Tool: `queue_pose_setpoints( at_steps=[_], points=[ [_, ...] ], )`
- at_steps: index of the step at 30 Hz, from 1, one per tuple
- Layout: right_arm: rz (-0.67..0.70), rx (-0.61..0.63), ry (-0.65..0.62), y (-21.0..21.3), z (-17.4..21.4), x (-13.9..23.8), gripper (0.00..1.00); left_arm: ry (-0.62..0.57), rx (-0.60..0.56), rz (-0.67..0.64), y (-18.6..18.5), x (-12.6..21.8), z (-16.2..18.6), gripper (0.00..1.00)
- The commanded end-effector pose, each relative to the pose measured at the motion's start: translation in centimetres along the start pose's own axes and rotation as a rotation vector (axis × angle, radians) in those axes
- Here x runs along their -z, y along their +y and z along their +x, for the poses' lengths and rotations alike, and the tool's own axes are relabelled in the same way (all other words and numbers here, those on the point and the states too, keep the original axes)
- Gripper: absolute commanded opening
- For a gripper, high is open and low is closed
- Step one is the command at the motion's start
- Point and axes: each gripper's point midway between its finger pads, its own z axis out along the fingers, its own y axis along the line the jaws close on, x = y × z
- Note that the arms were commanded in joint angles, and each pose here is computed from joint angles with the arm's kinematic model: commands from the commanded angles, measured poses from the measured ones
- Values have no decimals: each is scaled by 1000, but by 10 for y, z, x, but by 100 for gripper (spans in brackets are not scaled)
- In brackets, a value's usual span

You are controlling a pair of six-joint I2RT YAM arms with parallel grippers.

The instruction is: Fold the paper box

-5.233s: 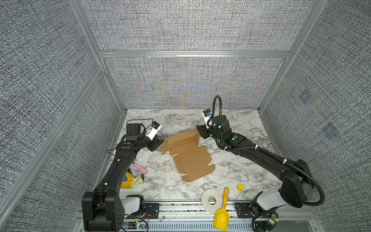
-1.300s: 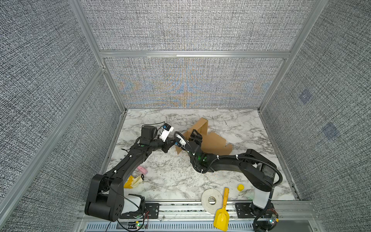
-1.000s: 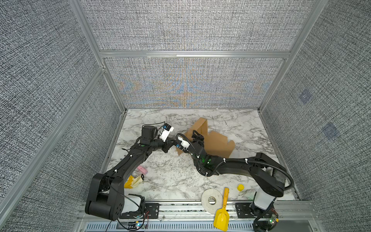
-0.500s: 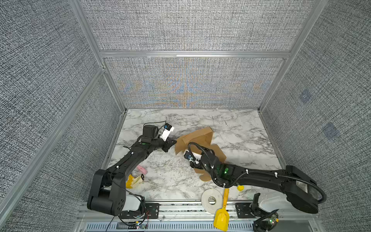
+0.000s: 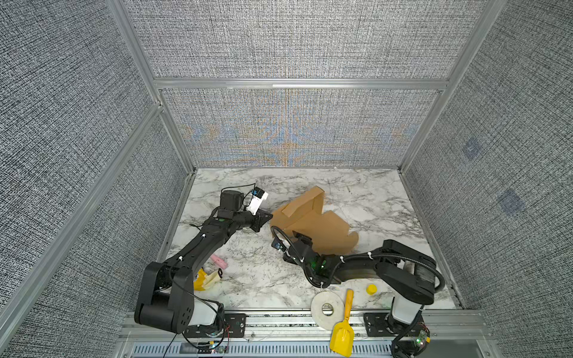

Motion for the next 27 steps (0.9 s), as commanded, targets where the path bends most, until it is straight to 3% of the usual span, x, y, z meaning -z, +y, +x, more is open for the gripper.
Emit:
queue_pose_setpoints(
  at_steps=[1, 12, 16, 19, 23, 27],
  points=[
    [63, -23, -9, -10, -10, -6, 73, -13, 12, 1, -3, 3, -5, 0],
    [147, -8, 58, -21, 4, -22, 68, -20, 25, 4, -5, 5, -8, 0],
    [160, -83, 1, -36, -7, -2, 68, -20, 27, -27, 0, 5, -7, 0],
    [73, -217, -66, -43, -19, 26, 69, -37, 100, -57, 8, 3, -4, 1],
    [-12, -524, -96, -61, -20, 64, 71, -67, 244, -35, 9, -2, -3, 1],
    [38, -777, -41, -95, -4, 103, 74, -78, 385, -59, 20, -7, 3, 1]
  ],
)
